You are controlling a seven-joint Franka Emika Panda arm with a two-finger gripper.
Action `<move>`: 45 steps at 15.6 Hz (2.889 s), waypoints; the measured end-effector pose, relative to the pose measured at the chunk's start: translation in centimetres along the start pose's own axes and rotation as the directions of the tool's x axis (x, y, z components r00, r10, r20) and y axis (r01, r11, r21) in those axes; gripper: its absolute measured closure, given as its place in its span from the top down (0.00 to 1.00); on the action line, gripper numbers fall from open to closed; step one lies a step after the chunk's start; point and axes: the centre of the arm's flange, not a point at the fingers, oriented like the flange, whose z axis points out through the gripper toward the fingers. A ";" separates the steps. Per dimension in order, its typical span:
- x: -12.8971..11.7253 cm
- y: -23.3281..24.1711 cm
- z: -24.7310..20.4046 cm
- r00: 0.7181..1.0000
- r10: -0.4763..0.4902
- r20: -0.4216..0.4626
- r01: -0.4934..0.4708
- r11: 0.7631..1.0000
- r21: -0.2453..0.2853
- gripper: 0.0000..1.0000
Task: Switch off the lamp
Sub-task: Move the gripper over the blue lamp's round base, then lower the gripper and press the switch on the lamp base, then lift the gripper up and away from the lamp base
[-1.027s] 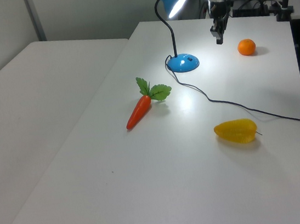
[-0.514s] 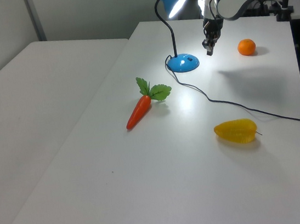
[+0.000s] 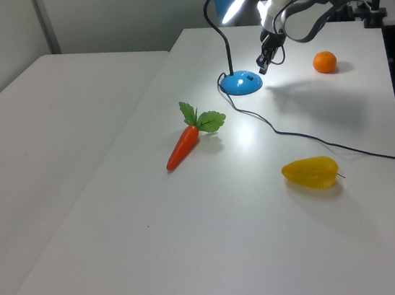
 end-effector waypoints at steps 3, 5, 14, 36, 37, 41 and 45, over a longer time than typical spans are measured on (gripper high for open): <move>0.1 -0.2 1.0 0.999 -0.003 -0.041 0.003 1.000 -0.001 0.01; 0.2 -0.3 1.3 0.999 -0.004 -0.051 0.004 1.000 -0.002 0.01; 0.6 -0.5 1.7 0.997 -0.003 -0.080 0.003 1.000 -0.001 0.01; -0.1 -4.8 -2.0 0.984 -0.065 0.163 0.058 0.997 0.049 0.01; -0.1 -6.5 -3.5 0.979 -0.093 0.183 0.083 0.995 0.061 0.01; 0.0 -13.4 -10.2 0.943 -0.212 0.257 0.191 0.976 0.103 0.01; 0.4 -17.8 -16.4 0.909 -0.292 0.297 0.265 0.956 0.127 0.01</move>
